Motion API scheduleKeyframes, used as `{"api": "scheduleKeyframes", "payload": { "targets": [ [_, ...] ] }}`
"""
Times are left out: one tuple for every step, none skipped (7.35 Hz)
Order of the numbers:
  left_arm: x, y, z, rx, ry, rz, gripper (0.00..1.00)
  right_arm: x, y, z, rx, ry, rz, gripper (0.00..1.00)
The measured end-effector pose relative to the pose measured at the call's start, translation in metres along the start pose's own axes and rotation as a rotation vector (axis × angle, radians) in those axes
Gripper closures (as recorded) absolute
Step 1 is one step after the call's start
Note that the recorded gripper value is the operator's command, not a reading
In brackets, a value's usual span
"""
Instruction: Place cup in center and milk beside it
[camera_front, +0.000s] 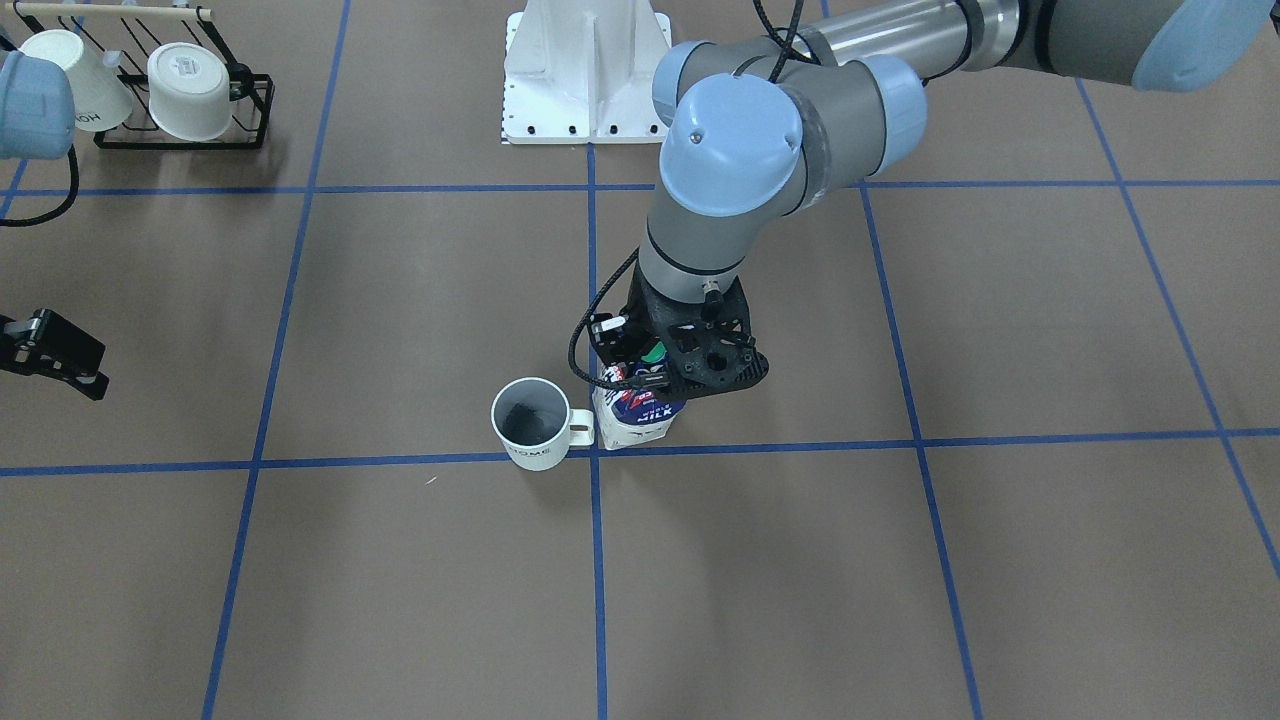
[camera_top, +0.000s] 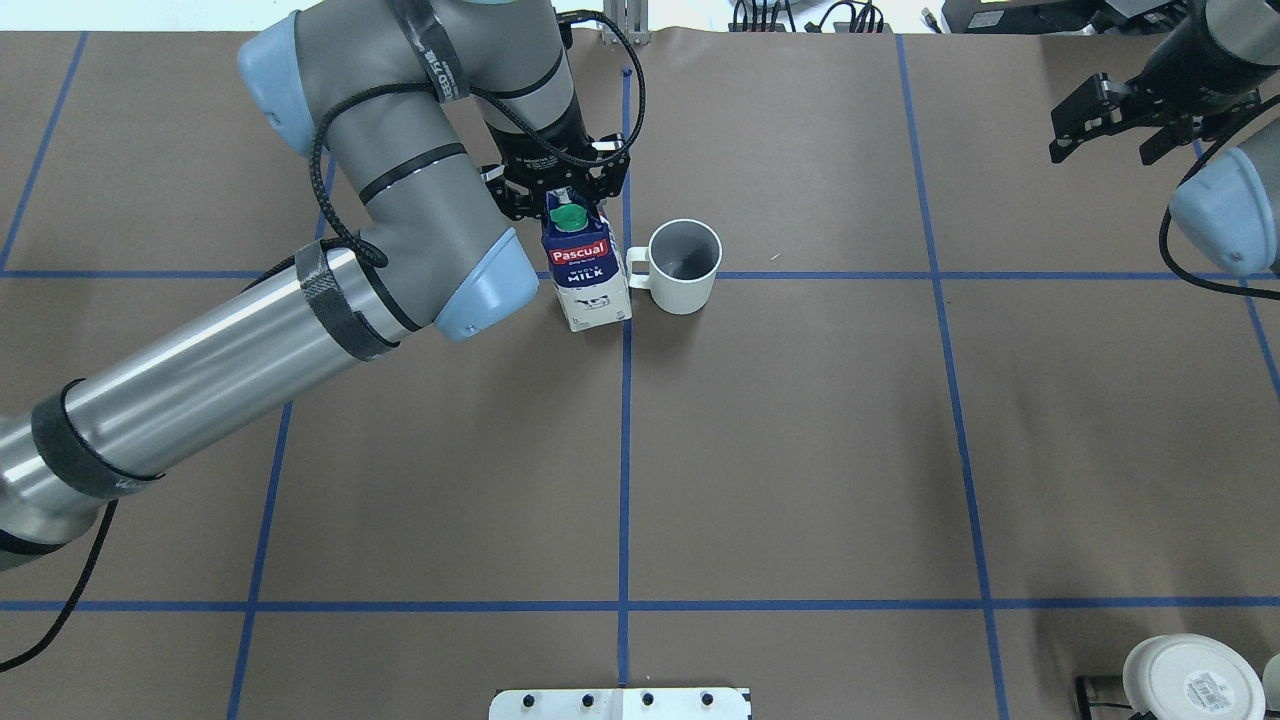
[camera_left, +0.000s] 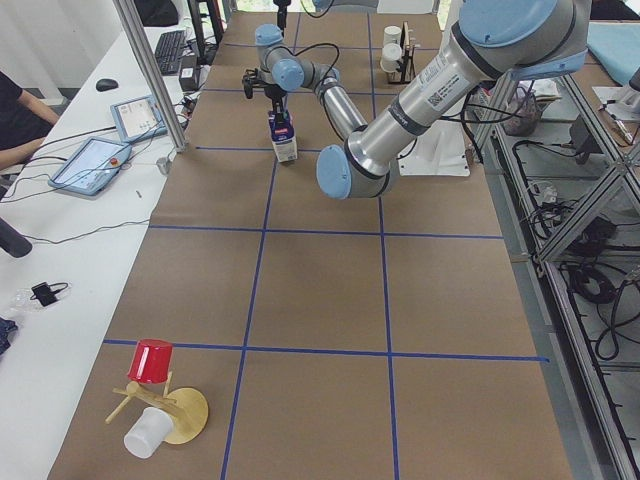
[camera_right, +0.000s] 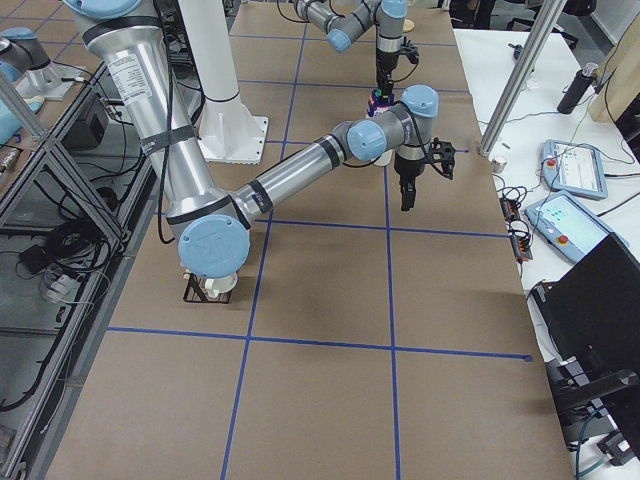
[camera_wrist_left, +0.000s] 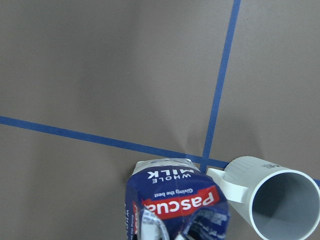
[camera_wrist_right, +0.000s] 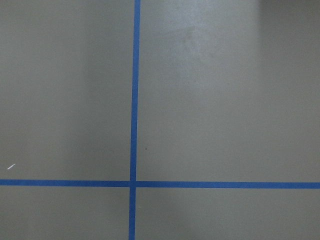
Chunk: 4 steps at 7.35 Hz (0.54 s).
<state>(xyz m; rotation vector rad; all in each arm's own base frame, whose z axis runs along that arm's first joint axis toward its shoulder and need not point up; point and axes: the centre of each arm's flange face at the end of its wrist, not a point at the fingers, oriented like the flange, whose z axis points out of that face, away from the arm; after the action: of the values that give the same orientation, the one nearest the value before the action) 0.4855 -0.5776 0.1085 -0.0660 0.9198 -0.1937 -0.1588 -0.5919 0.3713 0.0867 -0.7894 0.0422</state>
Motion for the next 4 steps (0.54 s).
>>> {"api": "scheduleKeyframes", "payload": {
  "targets": [
    [0.000,0.001,0.001,0.001,0.001,0.002,0.02,0.000,0.000,0.000,-0.001,0.001,0.001,0.00],
    [0.001,0.002,-0.003,0.014,0.006,0.011,0.02,0.001,0.001,0.001,0.000,0.002,0.003,0.00],
    [0.001,0.005,-0.011,0.034,0.017,0.023,0.02,0.005,0.005,0.001,0.004,0.005,0.007,0.00],
    [-0.003,0.010,-0.022,0.050,0.034,0.035,0.02,0.011,0.010,0.003,0.004,0.008,0.010,0.00]
  ]
}}
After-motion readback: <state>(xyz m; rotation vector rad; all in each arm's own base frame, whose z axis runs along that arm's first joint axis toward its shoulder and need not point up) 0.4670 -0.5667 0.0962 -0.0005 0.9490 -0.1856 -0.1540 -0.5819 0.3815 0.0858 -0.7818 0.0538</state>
